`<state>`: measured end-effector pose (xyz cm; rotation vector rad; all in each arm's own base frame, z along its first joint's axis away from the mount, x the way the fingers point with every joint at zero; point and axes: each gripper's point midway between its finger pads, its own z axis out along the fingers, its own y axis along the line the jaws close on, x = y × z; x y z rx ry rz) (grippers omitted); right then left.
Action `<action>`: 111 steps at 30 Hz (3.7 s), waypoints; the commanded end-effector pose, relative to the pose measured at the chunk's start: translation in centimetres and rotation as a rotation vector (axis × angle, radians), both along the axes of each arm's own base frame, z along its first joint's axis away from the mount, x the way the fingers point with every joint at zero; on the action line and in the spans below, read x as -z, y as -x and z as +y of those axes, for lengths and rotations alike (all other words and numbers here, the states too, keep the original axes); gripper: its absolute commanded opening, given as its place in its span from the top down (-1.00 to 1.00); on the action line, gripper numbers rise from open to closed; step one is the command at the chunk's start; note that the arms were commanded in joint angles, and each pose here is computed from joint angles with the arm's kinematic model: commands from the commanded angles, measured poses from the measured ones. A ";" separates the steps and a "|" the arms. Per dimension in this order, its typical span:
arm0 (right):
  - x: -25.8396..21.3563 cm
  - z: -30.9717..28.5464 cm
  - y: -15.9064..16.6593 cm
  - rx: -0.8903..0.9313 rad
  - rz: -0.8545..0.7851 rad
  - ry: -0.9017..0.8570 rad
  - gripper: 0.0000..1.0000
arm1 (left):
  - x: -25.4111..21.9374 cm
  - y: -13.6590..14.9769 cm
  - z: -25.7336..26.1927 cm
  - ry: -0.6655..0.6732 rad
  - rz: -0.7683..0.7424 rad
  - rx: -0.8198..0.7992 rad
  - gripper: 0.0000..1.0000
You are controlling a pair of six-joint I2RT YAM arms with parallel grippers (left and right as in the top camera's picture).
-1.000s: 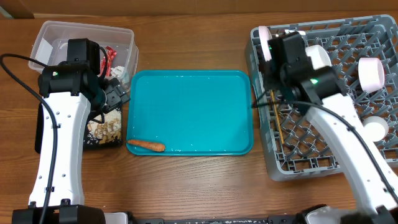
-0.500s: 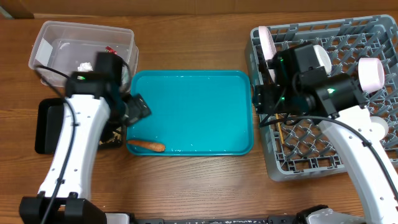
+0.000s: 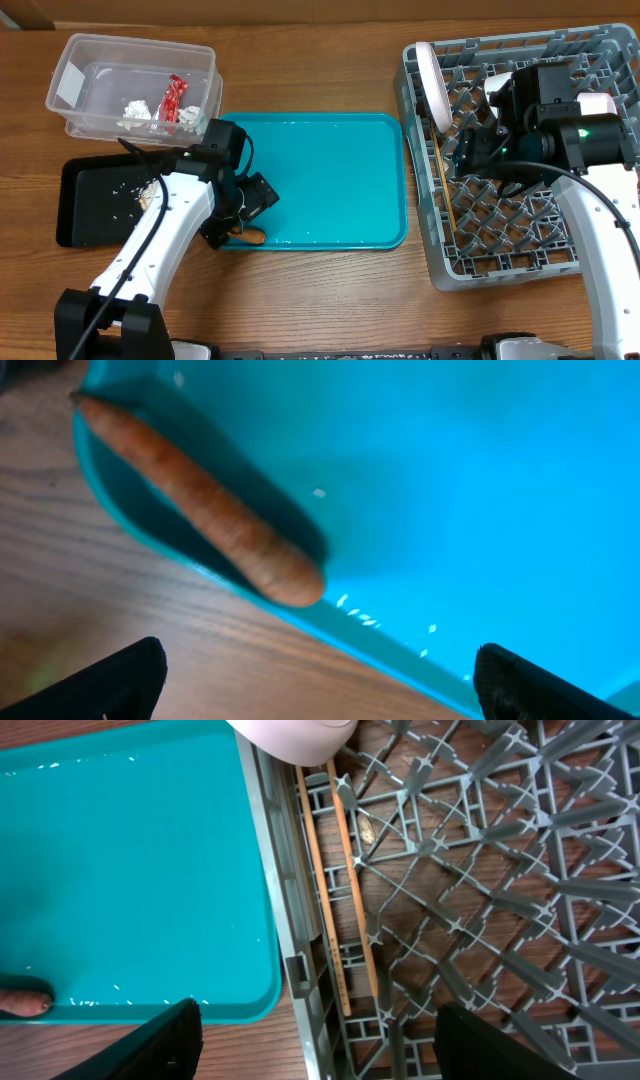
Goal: Sort waste into correct bins and load items into the dishwasher
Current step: 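Lower the left gripper onto the carrot on the teal tray and grasp it, then carry the carrot with the left gripper over to the black tray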
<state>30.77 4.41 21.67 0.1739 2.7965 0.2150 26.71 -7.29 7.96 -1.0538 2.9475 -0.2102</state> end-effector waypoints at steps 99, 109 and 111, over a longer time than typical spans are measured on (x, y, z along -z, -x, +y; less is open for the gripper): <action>0.0 -0.8 0.4 0.008 0.012 0.045 -0.56 | -0.1 -3.1 25.5 -0.403 -0.039 -0.570 0.92; 0.1 -0.8 0.5 0.008 0.016 0.045 -0.57 | 5.2 -2.7 28.2 -0.381 0.056 -0.558 0.92; 0.1 -0.8 0.5 0.008 0.016 0.045 -0.56 | 5.2 -3.1 28.3 -0.381 0.037 -0.556 0.69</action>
